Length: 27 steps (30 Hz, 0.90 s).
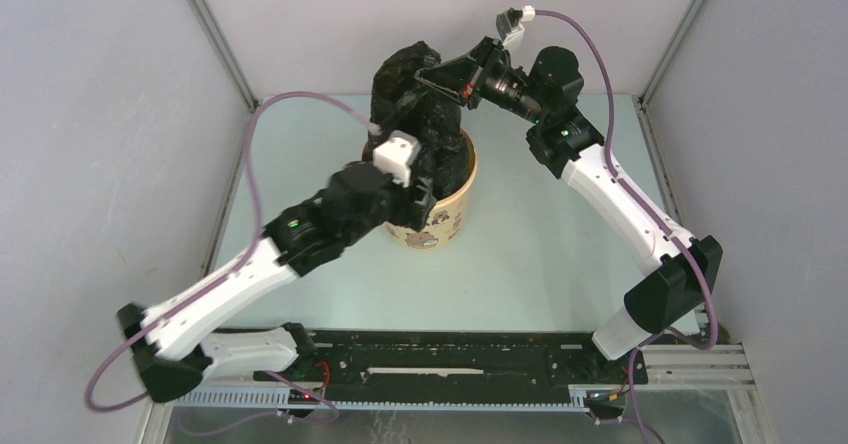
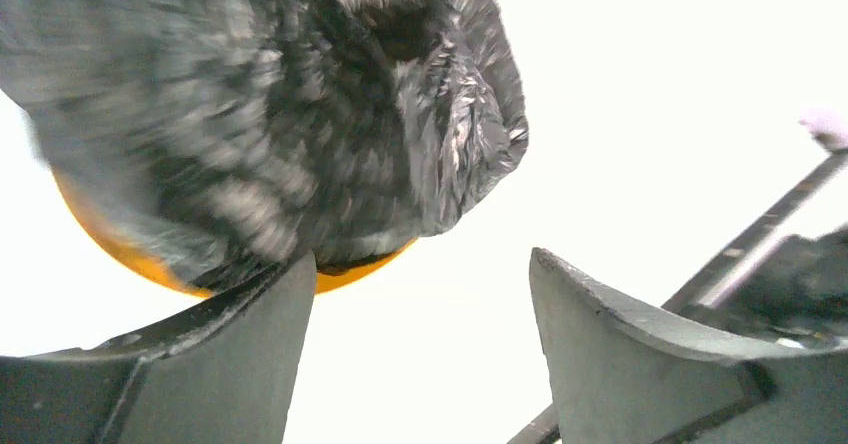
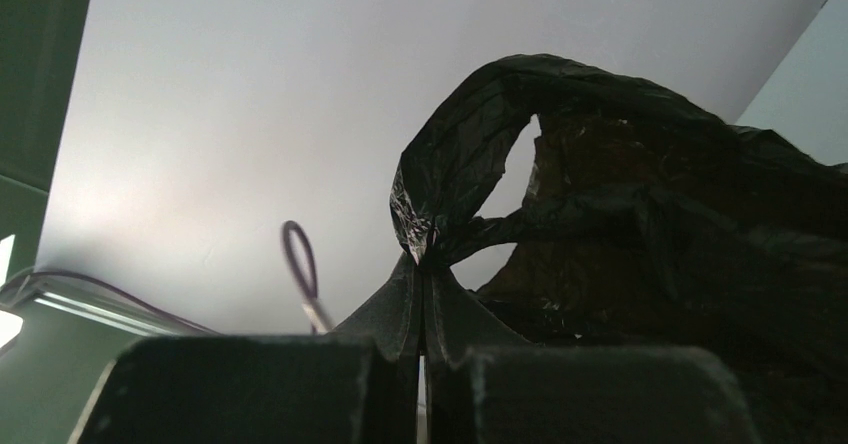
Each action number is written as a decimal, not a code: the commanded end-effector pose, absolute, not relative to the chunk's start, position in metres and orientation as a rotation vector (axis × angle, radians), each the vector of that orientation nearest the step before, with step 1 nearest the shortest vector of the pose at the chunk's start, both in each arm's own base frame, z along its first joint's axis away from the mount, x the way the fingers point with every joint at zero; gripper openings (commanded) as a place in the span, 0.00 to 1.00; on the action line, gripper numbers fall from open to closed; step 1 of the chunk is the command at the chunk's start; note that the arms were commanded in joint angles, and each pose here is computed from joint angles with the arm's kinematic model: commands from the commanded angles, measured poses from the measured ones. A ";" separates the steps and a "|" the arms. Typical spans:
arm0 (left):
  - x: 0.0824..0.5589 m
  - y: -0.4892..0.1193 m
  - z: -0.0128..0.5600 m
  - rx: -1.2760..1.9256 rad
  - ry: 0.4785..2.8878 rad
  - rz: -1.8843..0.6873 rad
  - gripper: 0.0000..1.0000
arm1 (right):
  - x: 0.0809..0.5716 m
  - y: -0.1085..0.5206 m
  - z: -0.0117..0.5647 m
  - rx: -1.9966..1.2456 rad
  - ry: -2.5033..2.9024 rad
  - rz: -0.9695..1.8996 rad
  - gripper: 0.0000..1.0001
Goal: Put the trash bags into the trash bin
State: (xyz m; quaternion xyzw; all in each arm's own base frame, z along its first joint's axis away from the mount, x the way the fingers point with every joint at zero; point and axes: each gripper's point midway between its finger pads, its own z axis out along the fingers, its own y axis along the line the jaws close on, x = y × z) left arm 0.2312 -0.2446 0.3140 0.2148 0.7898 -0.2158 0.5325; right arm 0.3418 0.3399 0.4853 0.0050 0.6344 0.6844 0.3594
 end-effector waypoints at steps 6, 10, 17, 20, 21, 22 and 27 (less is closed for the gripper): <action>0.186 -0.208 0.377 0.417 1.821 -0.740 0.87 | 0.339 0.345 0.478 -0.195 1.671 1.730 0.00; 0.224 -0.169 0.386 0.059 1.868 -0.707 0.85 | 0.320 0.344 0.478 -0.262 1.698 1.759 0.00; 0.266 -0.175 0.426 -0.106 1.825 -0.890 0.88 | 0.296 0.340 0.446 -0.271 1.827 1.732 0.00; 0.281 -0.170 0.433 -0.136 1.811 -0.840 0.89 | 0.294 0.338 0.425 -0.261 1.892 1.708 0.00; 0.286 -0.169 0.433 -0.149 1.811 -0.832 0.90 | 0.296 0.336 0.418 -0.257 1.913 1.687 0.00; 0.291 -0.169 0.433 -0.158 1.813 -0.831 0.91 | 0.299 0.333 0.414 -0.249 1.932 1.666 0.00; 0.318 -0.174 0.422 -0.181 1.848 -0.829 0.91 | 0.322 0.321 0.398 -0.186 2.006 1.609 0.00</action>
